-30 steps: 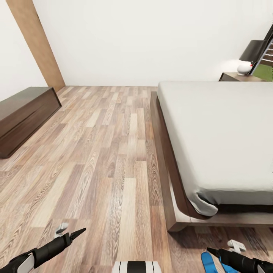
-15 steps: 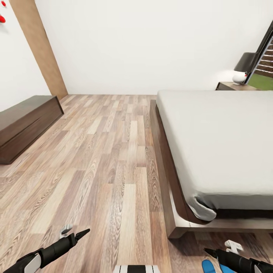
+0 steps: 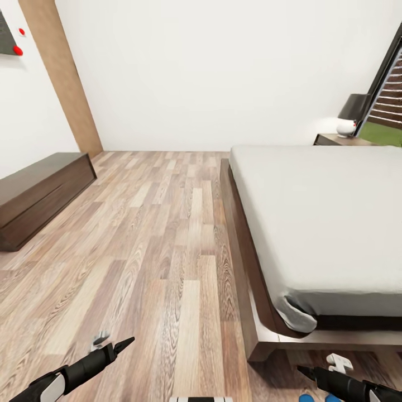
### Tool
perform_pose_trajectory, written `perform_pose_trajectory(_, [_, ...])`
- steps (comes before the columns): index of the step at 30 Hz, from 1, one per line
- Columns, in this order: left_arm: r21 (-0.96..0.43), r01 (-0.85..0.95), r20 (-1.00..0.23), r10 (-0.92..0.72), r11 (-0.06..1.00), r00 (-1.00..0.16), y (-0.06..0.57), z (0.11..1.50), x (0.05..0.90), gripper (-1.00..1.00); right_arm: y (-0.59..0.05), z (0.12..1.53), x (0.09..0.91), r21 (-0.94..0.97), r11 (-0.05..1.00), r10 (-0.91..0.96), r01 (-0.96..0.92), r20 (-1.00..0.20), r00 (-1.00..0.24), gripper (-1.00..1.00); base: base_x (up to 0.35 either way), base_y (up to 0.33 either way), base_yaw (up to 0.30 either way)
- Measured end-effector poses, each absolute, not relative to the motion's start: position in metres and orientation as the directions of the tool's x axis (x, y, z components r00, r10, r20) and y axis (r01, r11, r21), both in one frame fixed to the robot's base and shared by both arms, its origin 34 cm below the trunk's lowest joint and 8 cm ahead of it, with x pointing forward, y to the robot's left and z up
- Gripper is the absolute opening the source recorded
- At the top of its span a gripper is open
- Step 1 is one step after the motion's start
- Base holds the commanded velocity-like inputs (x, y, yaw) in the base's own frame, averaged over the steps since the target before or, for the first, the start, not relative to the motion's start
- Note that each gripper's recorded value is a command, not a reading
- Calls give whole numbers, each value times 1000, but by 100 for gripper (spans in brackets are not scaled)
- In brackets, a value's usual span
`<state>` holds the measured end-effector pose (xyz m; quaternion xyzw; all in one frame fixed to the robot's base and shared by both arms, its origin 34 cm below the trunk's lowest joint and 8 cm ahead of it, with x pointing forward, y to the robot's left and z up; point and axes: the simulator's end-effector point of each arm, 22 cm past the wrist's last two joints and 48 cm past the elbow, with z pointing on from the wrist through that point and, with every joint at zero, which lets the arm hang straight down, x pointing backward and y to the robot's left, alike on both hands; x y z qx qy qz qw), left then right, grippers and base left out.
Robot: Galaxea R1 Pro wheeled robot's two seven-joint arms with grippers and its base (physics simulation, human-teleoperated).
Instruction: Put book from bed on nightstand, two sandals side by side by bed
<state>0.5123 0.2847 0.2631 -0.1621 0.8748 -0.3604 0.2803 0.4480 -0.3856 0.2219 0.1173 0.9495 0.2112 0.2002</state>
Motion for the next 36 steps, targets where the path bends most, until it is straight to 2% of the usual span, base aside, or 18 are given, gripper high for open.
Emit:
perform_pose_trajectory(10, [-681, -94, -390, -468, 726, -793, 251, 259, 518, 100, -335, 230, 461, 509, 854, 313, 104, -345, -885, 100, 0, 0, 0])
perform_pose_trajectory(12, [-645, -84, -415, -441, 760, -796, 240, 253, 518, 100, -331, 233, 463, 514, 852, 314, 99, -351, -882, 100, 0, 0, 0])
perform_pose_trajectory(18, [-628, -87, -424, -434, 773, -795, 236, 253, 514, 100, -336, 238, 467, 490, 865, 315, 106, -367, -875, 100, 0, 0, 0])
perform_pose_trajectory(24, [-627, -77, -439, -433, 775, -787, 236, 265, 519, 100, -318, 225, 434, 500, 851, 336, 163, -279, -900, 100, 0, 0, 0])
perform_pose_trajectory(36, [-630, -77, -437, -434, 773, -788, 233, 292, 526, 100, -316, 250, 436, 503, 847, 339, 172, -263, -903, 100, 0, 0, 0])
